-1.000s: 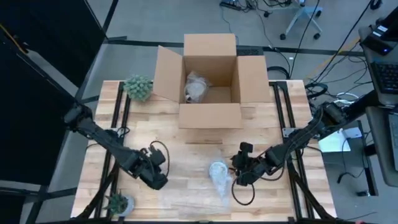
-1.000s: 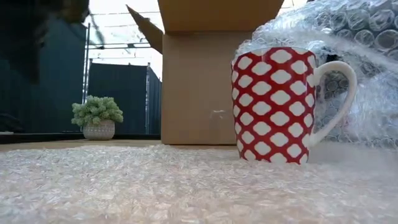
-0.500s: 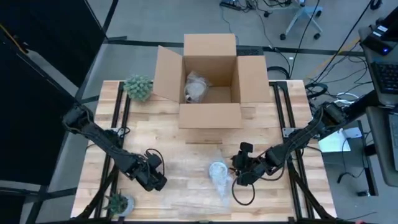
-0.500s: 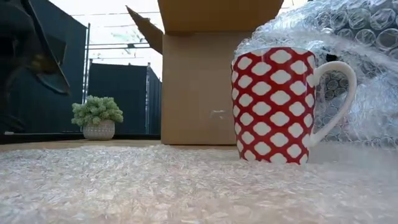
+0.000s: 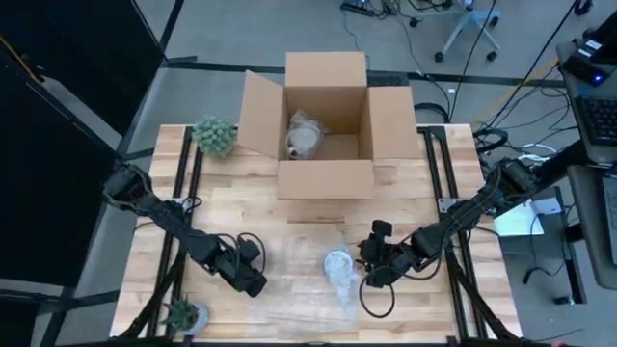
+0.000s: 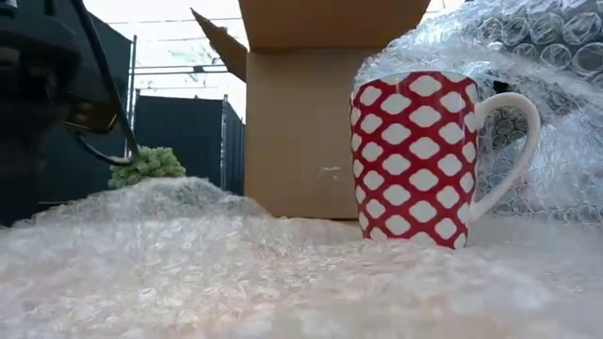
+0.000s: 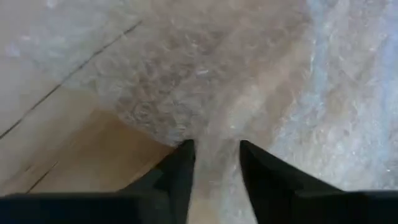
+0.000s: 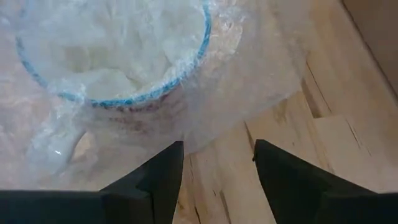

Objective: Wrap mug
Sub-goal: Wrap the red mug with the bubble wrap

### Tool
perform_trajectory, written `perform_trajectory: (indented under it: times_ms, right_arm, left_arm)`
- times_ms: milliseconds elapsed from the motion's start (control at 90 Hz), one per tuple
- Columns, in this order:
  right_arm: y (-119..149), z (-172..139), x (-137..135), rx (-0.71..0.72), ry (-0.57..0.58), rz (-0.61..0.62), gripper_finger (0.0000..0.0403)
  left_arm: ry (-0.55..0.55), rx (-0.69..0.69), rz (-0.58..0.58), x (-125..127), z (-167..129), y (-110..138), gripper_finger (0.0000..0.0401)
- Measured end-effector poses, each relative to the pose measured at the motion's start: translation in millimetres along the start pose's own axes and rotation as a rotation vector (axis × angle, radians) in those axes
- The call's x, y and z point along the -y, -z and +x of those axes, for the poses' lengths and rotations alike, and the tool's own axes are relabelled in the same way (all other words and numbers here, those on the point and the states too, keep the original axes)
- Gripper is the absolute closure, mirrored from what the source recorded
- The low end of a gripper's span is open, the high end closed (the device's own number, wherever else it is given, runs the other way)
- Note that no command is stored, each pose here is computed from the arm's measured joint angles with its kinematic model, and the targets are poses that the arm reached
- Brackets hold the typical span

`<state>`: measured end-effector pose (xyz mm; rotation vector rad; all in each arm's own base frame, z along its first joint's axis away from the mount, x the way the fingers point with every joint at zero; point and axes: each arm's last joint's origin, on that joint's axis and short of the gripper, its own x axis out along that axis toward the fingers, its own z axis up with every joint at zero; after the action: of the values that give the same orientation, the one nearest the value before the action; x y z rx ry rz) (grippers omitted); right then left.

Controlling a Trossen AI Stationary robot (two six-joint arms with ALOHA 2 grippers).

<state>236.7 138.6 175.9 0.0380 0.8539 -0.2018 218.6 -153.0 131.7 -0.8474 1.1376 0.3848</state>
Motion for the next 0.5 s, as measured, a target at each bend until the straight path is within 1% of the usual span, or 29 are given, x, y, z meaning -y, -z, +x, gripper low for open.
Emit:
perform_trajectory:
  times_ms: [78,133,233,344,444,500]
  right_arm:
    - [-0.1,0.0,0.2,0.006,0.010,-0.002,0.0218]
    - [-0.1,0.0,0.3,0.009,0.013,-0.002,0.0218]
    - [-0.2,0.0,0.3,0.009,0.014,-0.003,0.0218]
    - [-0.3,0.1,0.3,0.011,0.014,0.001,0.0218]
    - [-1.0,0.1,-0.1,0.016,0.009,0.002,0.0218]
    - [-1.2,0.1,-0.3,0.019,0.008,0.004,0.0218]
  left_arm:
    - [0.013,0.002,0.042,6.5,-3.9,-1.8,0.0370]
    - [0.037,0.021,0.070,14.5,-8.4,-3.9,0.0390]
    - [0.091,0.080,0.121,31.7,-22.8,-9.2,0.0395]
    - [0.152,0.189,0.209,54.3,-42.2,-17.6,0.0400]
    - [0.198,0.300,0.288,74.0,-61.5,-31.0,0.0400]
    - [0.202,0.360,0.331,82.4,-70.4,-41.1,0.0400]
